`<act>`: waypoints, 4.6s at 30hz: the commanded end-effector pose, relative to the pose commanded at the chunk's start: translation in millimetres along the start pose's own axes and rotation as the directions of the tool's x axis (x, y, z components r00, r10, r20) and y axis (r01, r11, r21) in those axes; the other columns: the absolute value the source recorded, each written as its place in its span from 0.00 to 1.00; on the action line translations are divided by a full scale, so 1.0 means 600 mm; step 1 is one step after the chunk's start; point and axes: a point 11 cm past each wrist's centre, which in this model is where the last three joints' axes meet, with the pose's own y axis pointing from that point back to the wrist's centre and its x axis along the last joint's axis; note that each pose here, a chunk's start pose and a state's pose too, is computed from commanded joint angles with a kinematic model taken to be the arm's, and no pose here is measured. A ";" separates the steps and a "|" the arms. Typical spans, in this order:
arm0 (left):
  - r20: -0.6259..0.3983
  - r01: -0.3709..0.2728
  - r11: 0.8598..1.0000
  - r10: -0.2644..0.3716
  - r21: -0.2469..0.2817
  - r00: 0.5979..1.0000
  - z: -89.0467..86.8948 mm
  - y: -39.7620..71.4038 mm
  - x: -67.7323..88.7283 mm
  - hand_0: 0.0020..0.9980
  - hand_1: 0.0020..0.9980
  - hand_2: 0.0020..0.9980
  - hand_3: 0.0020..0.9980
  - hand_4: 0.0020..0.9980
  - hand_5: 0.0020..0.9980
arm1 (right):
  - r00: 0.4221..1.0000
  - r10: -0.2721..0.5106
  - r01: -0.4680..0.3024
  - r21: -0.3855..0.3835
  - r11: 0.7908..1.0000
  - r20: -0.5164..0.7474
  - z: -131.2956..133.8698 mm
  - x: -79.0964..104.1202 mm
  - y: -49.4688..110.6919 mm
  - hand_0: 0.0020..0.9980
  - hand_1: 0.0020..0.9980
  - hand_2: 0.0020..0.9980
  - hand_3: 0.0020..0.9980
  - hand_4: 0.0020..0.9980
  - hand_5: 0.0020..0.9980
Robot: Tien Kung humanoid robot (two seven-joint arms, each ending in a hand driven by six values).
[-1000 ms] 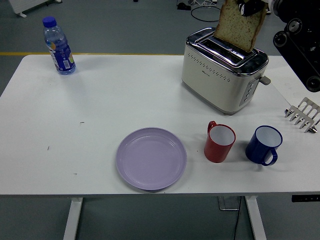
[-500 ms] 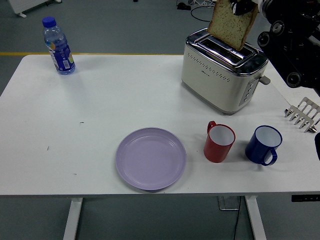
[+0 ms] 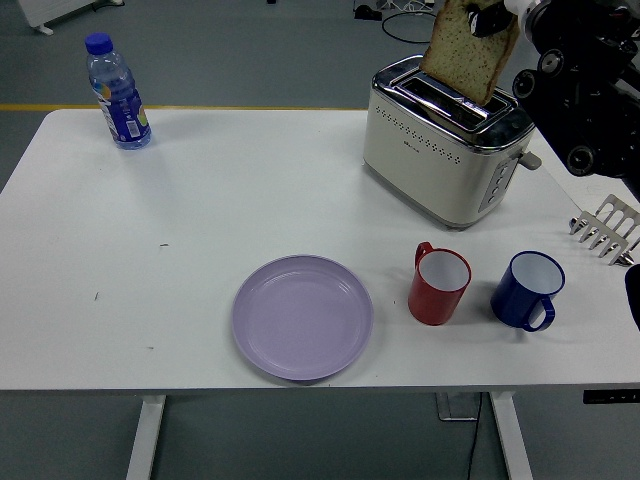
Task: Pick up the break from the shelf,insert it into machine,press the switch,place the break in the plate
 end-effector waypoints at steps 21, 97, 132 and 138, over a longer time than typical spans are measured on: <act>-0.003 -0.011 1.000 0.011 -0.012 1.000 0.011 0.001 0.006 0.63 0.44 0.44 0.51 0.26 0.80 | 1.000 0.026 -0.026 -0.002 1.000 0.002 -0.007 0.001 -0.006 0.30 0.35 0.45 0.53 0.41 0.00; 0.016 -0.025 1.000 0.025 -0.012 1.000 0.011 0.000 0.012 0.62 0.44 0.43 0.51 0.26 0.81 | 0.999 0.017 -0.018 -0.006 1.000 -0.050 -0.025 -0.030 -0.006 0.13 0.24 0.37 0.51 0.49 0.00; 0.012 -0.030 0.999 0.030 -0.029 0.999 0.024 0.002 0.013 0.63 0.43 0.42 0.51 0.26 0.80 | 0.995 -0.020 0.018 -0.022 1.000 -0.097 -0.013 -0.071 -0.009 0.24 0.33 0.47 0.55 0.45 0.00; 0.012 -0.031 0.999 0.031 -0.030 0.999 0.025 0.002 0.013 0.62 0.43 0.42 0.51 0.26 0.80 | 0.992 -0.046 0.043 -0.034 0.999 -0.118 -0.008 -0.074 -0.010 0.25 0.39 0.52 0.56 0.52 0.03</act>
